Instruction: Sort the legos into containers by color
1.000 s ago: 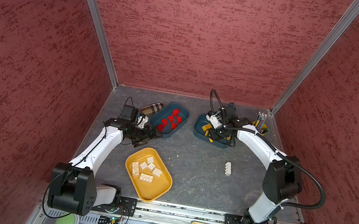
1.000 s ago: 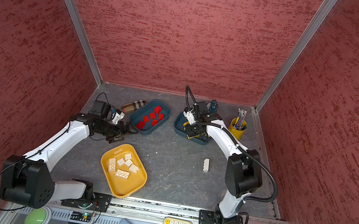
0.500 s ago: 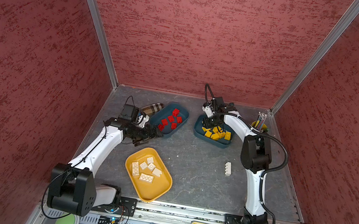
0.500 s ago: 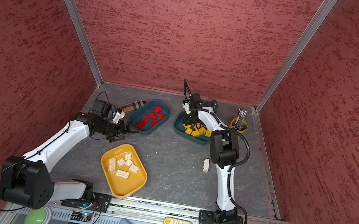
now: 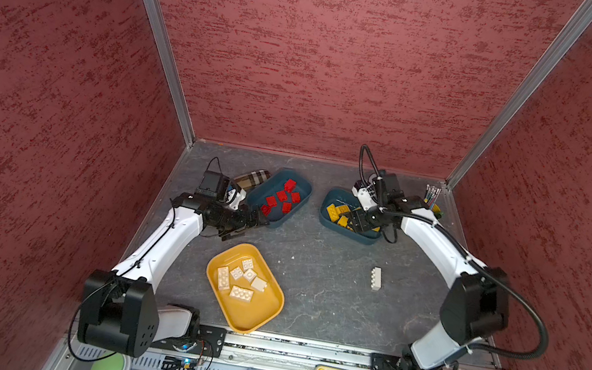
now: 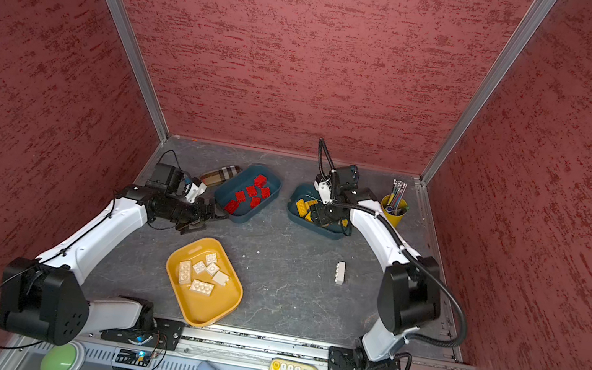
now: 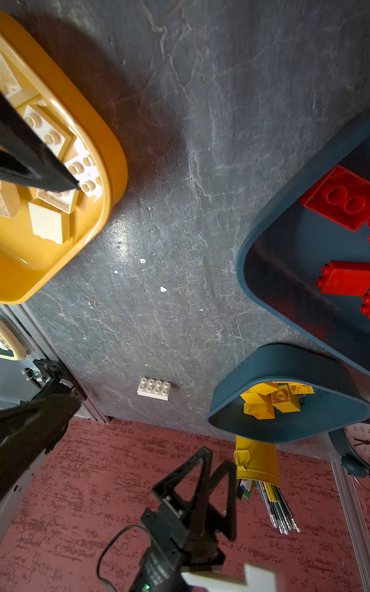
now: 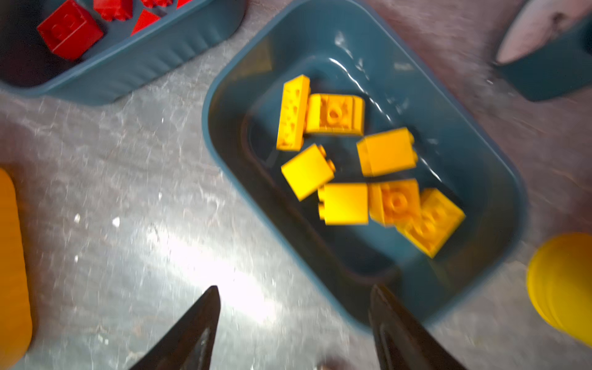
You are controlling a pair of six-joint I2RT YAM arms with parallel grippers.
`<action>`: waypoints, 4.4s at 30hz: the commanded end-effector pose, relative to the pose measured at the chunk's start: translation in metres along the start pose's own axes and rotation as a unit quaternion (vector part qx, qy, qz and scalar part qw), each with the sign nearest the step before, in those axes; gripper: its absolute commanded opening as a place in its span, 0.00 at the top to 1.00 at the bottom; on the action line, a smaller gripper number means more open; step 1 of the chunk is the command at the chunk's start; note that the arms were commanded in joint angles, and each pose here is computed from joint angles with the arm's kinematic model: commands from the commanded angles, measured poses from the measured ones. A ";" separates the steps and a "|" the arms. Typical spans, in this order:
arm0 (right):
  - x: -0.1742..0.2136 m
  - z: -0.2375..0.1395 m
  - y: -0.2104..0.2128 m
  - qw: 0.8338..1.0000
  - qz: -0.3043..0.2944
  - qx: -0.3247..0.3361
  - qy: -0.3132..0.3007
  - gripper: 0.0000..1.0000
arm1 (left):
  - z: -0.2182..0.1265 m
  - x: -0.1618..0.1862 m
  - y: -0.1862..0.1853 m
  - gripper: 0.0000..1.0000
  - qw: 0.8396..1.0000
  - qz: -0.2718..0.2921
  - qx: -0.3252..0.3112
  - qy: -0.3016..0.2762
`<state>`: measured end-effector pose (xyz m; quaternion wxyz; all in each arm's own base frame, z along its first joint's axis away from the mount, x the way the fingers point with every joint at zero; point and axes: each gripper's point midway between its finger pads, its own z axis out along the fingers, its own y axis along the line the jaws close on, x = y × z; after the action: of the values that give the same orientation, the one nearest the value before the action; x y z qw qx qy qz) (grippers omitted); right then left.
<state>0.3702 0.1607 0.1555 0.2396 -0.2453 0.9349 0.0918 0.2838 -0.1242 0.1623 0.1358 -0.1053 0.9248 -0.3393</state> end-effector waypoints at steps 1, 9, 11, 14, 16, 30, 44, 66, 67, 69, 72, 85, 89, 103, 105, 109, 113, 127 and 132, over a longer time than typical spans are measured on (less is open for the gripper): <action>0.043 -0.003 -0.004 0.999 -0.010 0.023 0.042 0.23 | -0.004 -0.003 -0.012 0.01 1.000 0.020 0.013 -0.005; 0.108 0.001 -0.009 0.992 0.035 0.055 0.108 0.22 | -0.002 -0.002 -0.017 0.01 0.999 0.025 0.021 -0.005; 0.116 0.004 -0.011 0.989 0.065 0.063 0.114 0.20 | -0.001 -0.001 -0.016 0.01 0.999 0.025 0.022 -0.005; 0.125 0.010 -0.019 0.980 0.138 0.088 0.115 0.19 | 0.001 0.001 -0.014 0.01 1.000 0.022 0.021 -0.001; 0.122 0.017 -0.019 0.977 0.165 0.089 0.102 0.21 | 0.002 0.001 -0.014 0.00 0.999 0.024 0.023 -0.001; 0.177 0.028 -0.012 0.918 0.371 0.096 0.100 0.34 | 0.011 0.000 -0.009 0.01 0.999 0.025 0.022 0.011; 0.175 0.038 -0.020 0.927 0.346 0.113 0.095 0.57 | 0.014 -0.001 -0.007 0.00 1.000 0.020 0.021 0.012; 0.077 0.012 0.058 0.965 0.258 -0.021 0.044 0.87 | 0.007 -0.003 -0.005 0.01 1.000 0.021 0.013 0.005; 0.067 0.008 0.077 0.969 0.242 -0.044 0.038 0.86 | 0.007 -0.004 -0.005 0.01 1.000 0.021 0.011 0.002; 0.055 0.012 0.111 0.973 0.215 -0.074 0.041 0.86 | 0.004 -0.006 -0.003 0.01 1.000 0.018 0.006 -0.002; 0.041 0.011 0.168 0.978 0.165 -0.126 0.036 0.85 | 0.001 -0.009 0.002 0.01 1.000 0.011 0.003 -0.009; 0.065 0.003 0.359 0.953 -0.024 -0.296 0.065 0.86 | -0.005 -0.007 0.017 0.01 1.000 -0.016 0.006 -0.022; 0.083 0.020 0.373 0.952 -0.043 -0.288 0.094 0.84 | -0.006 -0.005 0.017 0.01 1.000 -0.016 0.008 -0.024; 0.052 0.005 0.303 0.977 -0.018 -0.209 0.032 0.37 | -0.013 -0.004 0.022 0.01 0.999 -0.008 -0.005 -0.039; 0.040 0.000 0.269 0.983 -0.001 -0.186 0.011 0.35 | -0.017 -0.008 0.024 0.01 0.999 -0.005 -0.017 -0.048; 0.021 -0.013 0.198 0.989 0.032 -0.139 -0.039 0.26 | -0.026 -0.022 0.036 0.01 0.994 0.005 -0.071 -0.082; 0.009 -0.029 0.112 0.991 0.060 -0.051 -0.112 0.07 | -0.040 -0.046 0.065 0.01 0.976 0.012 -0.168 -0.140; 0.047 -0.051 -0.110 0.908 0.196 0.204 -0.308 0.01 | -0.049 -0.122 0.106 0.01 0.893 0.124 -0.274 -0.334; 0.058 -0.044 -0.139 0.880 0.182 0.264 -0.349 0.01 | -0.036 -0.136 0.110 0.01 0.876 0.187 -0.238 -0.376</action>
<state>0.3563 0.0182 0.1206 0.4926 0.0462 0.8690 -0.0003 0.3592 0.0154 0.1120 0.4136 -0.1226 0.9020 -0.0153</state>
